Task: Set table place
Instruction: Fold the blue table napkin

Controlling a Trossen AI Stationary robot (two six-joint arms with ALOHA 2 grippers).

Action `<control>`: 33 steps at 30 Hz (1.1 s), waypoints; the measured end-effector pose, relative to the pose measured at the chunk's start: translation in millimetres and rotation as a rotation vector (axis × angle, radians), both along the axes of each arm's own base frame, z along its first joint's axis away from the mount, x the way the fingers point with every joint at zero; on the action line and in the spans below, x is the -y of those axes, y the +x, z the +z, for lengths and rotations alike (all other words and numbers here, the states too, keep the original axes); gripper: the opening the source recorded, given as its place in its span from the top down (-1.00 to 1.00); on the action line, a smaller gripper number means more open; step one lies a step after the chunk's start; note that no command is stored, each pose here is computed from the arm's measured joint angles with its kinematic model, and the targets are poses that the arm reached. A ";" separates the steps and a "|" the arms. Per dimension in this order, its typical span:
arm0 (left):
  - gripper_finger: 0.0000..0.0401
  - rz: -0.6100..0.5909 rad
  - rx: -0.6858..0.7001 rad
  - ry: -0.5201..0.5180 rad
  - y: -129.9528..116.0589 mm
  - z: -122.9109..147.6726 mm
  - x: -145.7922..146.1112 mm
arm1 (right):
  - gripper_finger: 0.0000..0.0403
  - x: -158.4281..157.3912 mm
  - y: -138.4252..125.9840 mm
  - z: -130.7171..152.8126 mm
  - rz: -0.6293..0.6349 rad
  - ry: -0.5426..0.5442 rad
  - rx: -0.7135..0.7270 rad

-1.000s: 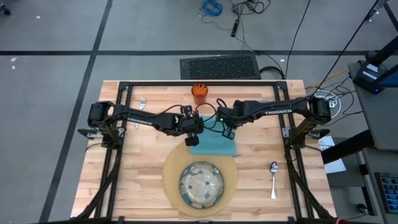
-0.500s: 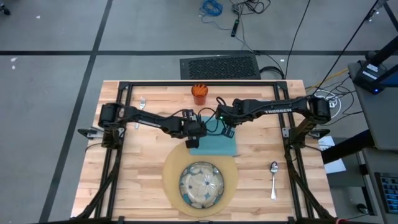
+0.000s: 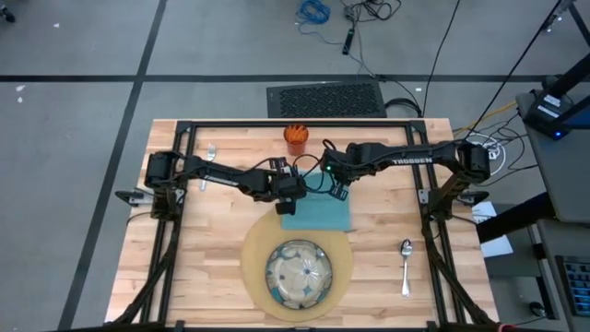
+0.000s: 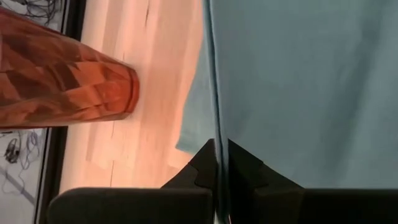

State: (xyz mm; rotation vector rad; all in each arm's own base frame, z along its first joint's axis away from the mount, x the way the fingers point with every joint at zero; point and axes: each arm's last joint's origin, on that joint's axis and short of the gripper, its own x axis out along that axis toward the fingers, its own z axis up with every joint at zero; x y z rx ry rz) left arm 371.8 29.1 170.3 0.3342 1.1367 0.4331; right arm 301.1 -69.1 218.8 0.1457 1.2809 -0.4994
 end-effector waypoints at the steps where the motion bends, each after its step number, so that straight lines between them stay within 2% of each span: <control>1: 1.00 -0.001 0.002 -0.001 0.2 0.1 0.0 | 1.00 -0.1 -0.5 -1.1 0.000 0.002 -0.003; 17: 1.00 -0.005 -0.001 -0.005 0.0 -0.1 0.7 | 0.91 3.8 -1.0 -7.9 0.025 -0.025 0.006; 21: 1.00 0.011 -0.006 0.029 -0.5 0.2 -0.3 | 0.86 7.0 -2.0 -7.8 0.012 -0.044 0.000; 24: 1.00 0.035 -0.009 0.083 -1.0 1.1 -1.8 | 0.80 7.9 -3.2 -7.7 0.007 -0.086 -0.023; 28: 1.00 0.039 -0.017 0.117 -1.2 1.6 -3.3 | 0.67 7.9 -3.8 -7.8 0.007 -0.087 -0.029; 33: 1.00 0.029 -0.017 0.090 -0.8 1.4 -8.7 | 0.45 8.0 -3.8 -7.8 -0.009 -0.086 -0.024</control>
